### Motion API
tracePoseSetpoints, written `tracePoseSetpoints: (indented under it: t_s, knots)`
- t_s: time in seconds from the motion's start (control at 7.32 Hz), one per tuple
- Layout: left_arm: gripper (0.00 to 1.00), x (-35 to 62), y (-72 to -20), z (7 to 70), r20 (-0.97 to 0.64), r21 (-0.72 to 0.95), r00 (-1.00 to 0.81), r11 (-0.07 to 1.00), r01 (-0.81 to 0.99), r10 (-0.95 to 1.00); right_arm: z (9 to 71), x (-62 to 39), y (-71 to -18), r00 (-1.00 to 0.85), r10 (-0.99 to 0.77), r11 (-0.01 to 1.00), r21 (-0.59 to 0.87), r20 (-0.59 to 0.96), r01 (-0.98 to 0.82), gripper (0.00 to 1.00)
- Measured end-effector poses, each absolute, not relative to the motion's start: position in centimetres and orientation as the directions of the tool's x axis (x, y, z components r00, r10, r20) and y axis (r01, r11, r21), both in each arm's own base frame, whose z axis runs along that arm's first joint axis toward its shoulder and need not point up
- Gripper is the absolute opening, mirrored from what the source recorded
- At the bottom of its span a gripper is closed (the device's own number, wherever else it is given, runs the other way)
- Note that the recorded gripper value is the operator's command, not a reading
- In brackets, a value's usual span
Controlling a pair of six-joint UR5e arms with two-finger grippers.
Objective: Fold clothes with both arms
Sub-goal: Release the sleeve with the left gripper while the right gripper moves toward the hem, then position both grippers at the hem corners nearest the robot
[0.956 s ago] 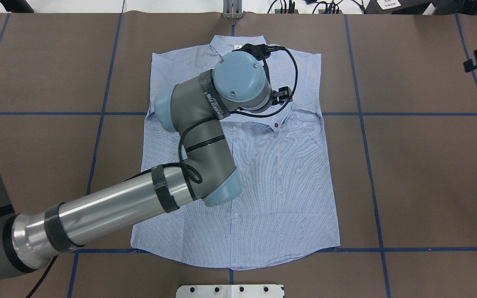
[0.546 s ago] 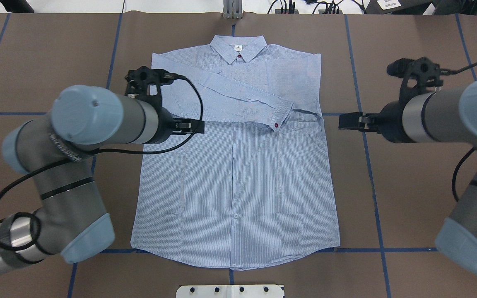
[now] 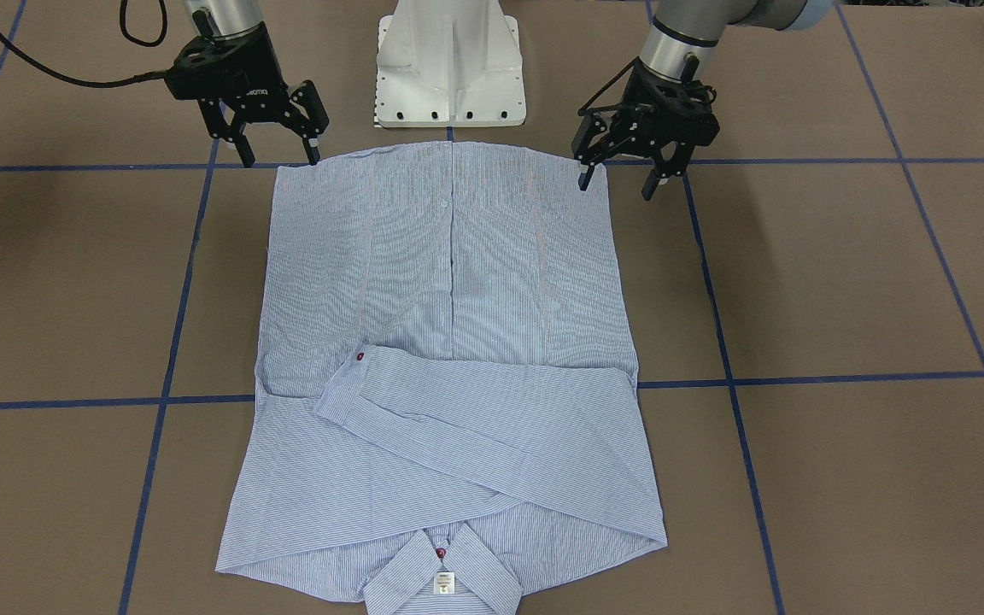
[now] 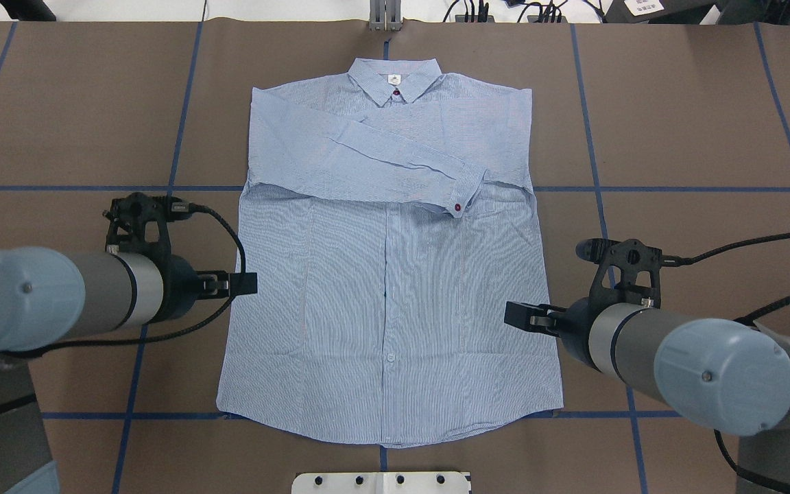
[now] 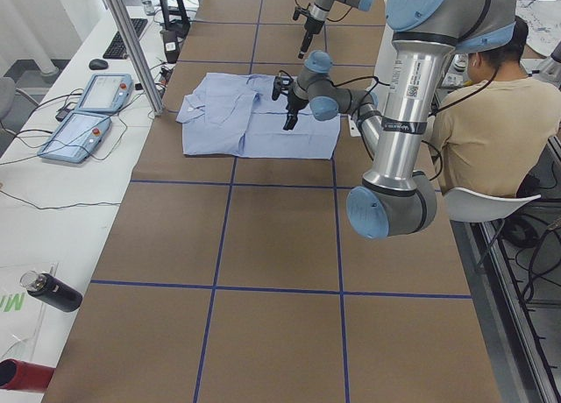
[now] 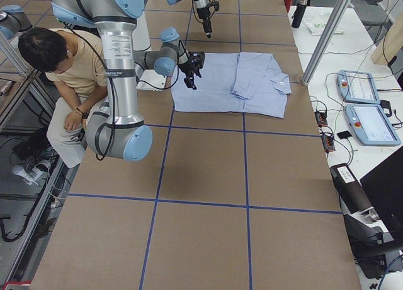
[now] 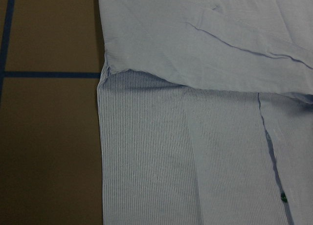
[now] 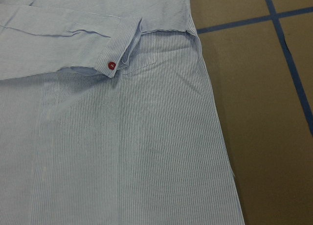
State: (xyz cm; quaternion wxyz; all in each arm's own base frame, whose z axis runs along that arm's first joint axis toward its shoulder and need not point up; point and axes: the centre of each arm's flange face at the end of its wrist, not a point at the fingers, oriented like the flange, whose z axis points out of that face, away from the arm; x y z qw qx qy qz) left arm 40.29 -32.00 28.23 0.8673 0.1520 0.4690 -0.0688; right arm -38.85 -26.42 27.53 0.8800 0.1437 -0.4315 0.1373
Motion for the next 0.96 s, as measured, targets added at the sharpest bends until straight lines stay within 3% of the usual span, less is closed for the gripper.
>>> tracePoseSetpoints:
  t_s: [0.14, 0.41, 0.55, 0.96]
  knots:
    - [0.86, 41.7, -29.4, 29.9, -0.826, 0.164, 0.563, 0.949, 0.271, -0.018, 27.8, -39.0, -25.4, 0.594, 0.119, 0.918, 0.139, 0.796, -0.37, 1.0]
    - [0.37, 43.6, -25.8, 31.9, -0.814, 0.107, 0.577, 0.956, 0.274, -0.074, 27.9, -39.0, -24.8, 0.595, 0.119, 0.916, 0.143, 0.795, -0.375, 1.0]
    - [0.32, 44.4, -24.4, 32.4, -0.811, 0.082, 0.578, 0.96, 0.269, -0.092, 27.9, -39.0, -24.8, 0.595, 0.119, 0.915, 0.144, 0.795, -0.376, 1.0]
    - [0.32, 46.2, -22.6, 34.0, -0.792, 0.056, 0.601, 0.967, 0.248, -0.109, 28.0, -39.0, -24.8, 0.596, 0.12, 0.915, 0.145, 0.794, -0.376, 1.0]
